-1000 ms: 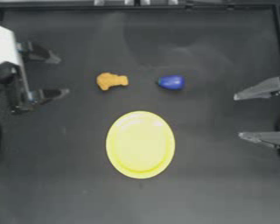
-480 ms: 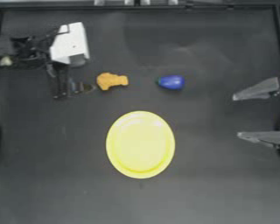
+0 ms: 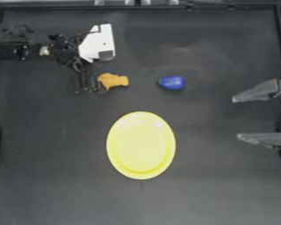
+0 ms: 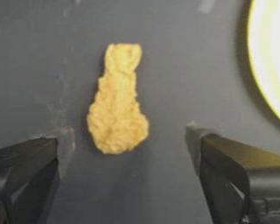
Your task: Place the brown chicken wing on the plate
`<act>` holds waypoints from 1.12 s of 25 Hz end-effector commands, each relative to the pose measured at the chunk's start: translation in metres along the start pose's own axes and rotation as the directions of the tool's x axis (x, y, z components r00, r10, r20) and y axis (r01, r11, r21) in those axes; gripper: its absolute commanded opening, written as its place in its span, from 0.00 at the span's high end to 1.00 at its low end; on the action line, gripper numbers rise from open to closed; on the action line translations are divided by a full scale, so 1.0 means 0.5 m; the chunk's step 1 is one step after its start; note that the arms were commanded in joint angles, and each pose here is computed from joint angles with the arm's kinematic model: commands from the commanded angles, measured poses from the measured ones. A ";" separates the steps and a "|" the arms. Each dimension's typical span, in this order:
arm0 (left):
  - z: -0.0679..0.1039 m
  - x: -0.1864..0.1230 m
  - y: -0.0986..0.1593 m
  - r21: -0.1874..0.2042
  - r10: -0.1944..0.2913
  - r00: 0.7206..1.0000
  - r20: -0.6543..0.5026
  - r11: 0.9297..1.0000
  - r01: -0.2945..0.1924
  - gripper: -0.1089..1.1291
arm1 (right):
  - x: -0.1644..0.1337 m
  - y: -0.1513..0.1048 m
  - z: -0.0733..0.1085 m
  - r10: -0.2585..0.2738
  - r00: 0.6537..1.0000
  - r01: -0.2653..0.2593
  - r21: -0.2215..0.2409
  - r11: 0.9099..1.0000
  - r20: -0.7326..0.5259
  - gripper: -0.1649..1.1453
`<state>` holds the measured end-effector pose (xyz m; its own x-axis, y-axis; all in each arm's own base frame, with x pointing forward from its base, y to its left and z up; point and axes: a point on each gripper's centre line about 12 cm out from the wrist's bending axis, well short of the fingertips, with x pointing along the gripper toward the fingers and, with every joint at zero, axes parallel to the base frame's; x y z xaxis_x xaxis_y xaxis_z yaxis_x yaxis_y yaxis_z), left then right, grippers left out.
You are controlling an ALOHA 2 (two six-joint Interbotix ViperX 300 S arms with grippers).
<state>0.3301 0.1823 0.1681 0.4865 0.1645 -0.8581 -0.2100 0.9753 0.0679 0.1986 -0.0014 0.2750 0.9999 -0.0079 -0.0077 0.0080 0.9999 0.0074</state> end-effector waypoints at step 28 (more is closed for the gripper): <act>0.001 0.087 0.027 0.035 -0.009 0.998 -0.063 0.999 0.012 0.57 | 0.001 0.000 0.003 -0.001 1.000 0.001 0.005 1.000 0.009 0.11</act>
<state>0.3441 0.1988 0.1137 0.3956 0.1213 -0.9104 -0.1896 0.9807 0.0483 0.1978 -0.0014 0.2725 0.9999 -0.0080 -0.0107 0.0080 0.9999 0.0074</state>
